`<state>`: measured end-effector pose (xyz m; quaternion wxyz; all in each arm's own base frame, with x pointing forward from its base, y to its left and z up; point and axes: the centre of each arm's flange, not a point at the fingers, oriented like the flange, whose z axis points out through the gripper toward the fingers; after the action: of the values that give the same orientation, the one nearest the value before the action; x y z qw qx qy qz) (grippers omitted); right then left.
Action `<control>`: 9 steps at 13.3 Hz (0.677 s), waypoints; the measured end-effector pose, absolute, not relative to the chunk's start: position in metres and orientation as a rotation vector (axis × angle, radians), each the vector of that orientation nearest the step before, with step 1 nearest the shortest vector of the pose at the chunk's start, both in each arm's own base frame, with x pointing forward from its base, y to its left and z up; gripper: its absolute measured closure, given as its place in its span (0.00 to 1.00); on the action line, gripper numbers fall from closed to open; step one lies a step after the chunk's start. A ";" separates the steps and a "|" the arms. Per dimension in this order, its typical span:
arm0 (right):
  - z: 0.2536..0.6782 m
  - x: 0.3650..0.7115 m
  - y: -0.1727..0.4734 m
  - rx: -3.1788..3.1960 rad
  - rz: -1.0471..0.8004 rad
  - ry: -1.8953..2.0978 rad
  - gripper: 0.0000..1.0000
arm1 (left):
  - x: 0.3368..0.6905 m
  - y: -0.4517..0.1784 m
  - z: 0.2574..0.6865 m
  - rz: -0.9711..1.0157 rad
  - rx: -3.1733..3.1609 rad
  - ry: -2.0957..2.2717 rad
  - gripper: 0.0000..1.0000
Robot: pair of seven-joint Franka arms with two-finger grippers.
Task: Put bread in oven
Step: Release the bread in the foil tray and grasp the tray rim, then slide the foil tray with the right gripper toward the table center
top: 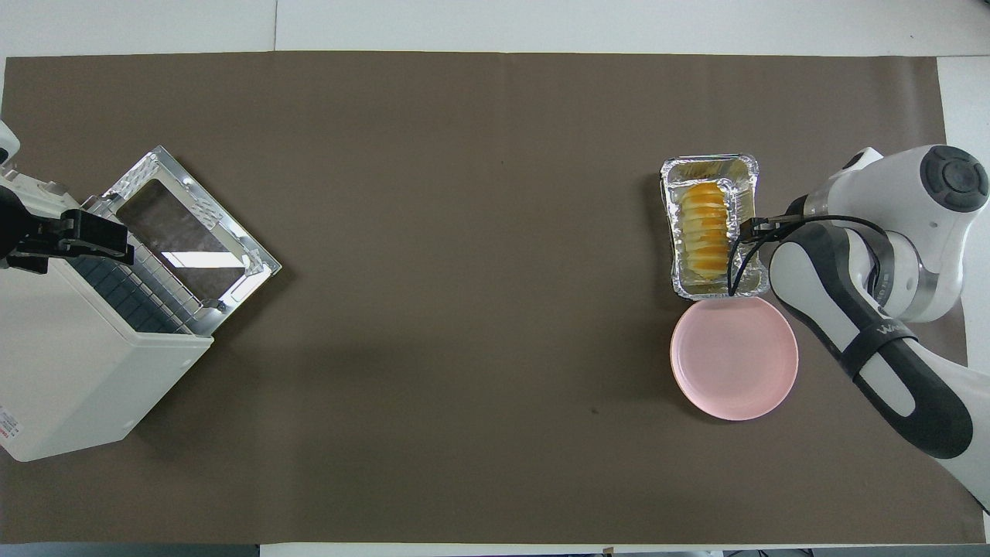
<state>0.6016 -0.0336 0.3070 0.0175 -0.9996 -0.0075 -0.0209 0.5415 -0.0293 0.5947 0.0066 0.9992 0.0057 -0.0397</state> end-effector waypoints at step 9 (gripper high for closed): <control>0.354 0.625 0.006 -3.095 -0.124 -0.123 0.98 | 0.541 -0.029 0.595 -0.124 3.126 0.018 0.00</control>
<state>0.6247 0.0062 0.3545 0.0206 -0.9982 -0.0396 -0.0399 0.5415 -0.0293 0.5947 0.0066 0.9992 0.0057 -0.0397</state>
